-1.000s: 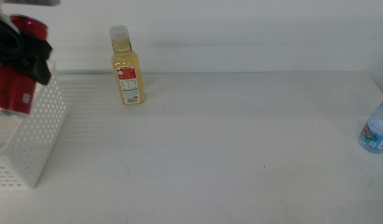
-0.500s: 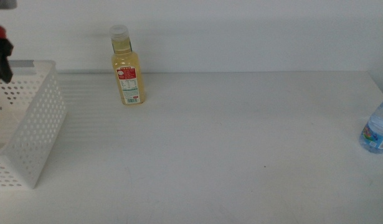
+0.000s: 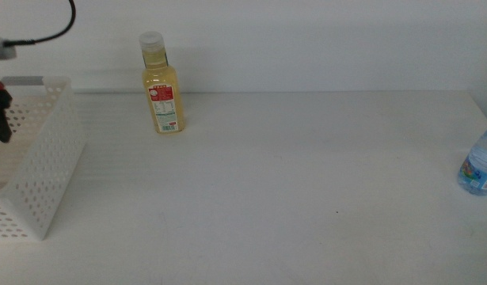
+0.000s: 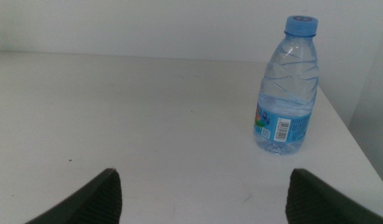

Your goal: Use arms to grab the bottles and put them into the dustbin to the left of the table.

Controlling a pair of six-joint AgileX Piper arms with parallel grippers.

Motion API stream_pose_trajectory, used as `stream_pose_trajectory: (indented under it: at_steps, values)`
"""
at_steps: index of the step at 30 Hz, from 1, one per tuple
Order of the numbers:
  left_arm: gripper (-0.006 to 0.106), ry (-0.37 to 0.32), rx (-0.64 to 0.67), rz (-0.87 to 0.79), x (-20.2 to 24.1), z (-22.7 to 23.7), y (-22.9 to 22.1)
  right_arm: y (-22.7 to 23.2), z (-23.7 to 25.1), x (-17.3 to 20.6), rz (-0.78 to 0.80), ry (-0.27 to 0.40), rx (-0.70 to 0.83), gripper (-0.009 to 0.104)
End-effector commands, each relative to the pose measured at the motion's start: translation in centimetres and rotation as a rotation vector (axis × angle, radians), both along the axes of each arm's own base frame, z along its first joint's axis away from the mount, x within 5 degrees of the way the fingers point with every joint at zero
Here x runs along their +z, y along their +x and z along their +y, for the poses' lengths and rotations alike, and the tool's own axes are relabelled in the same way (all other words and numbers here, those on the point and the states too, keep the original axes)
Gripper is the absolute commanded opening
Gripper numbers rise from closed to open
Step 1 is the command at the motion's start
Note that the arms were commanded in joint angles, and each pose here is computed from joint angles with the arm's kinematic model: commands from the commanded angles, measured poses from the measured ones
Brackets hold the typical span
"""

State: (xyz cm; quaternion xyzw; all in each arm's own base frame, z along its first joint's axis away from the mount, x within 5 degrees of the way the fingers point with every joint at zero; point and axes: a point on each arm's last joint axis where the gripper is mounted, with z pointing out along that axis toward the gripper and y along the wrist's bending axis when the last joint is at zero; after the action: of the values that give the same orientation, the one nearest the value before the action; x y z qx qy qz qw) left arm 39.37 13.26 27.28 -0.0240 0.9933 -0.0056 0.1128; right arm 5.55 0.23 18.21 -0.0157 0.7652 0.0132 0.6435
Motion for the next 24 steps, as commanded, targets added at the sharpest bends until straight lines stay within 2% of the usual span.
stream_pose_trajectory:
  at_steps: [1,18,24]
  values:
    - [-0.005,0.004,-0.002,-0.082,2.7,-0.3,-0.2,-0.1,0.0,1.1,-0.107,-0.017,-0.004,0.079]
    - [-0.005,-0.011,0.005,-0.068,-2.0,0.4,2.3,-0.1,0.0,1.1,-0.107,-0.017,-0.004,0.079]
    - [-0.005,-0.060,0.021,-0.099,-2.7,0.1,3.0,-0.1,0.0,1.1,-0.107,-0.017,-0.004,0.079]
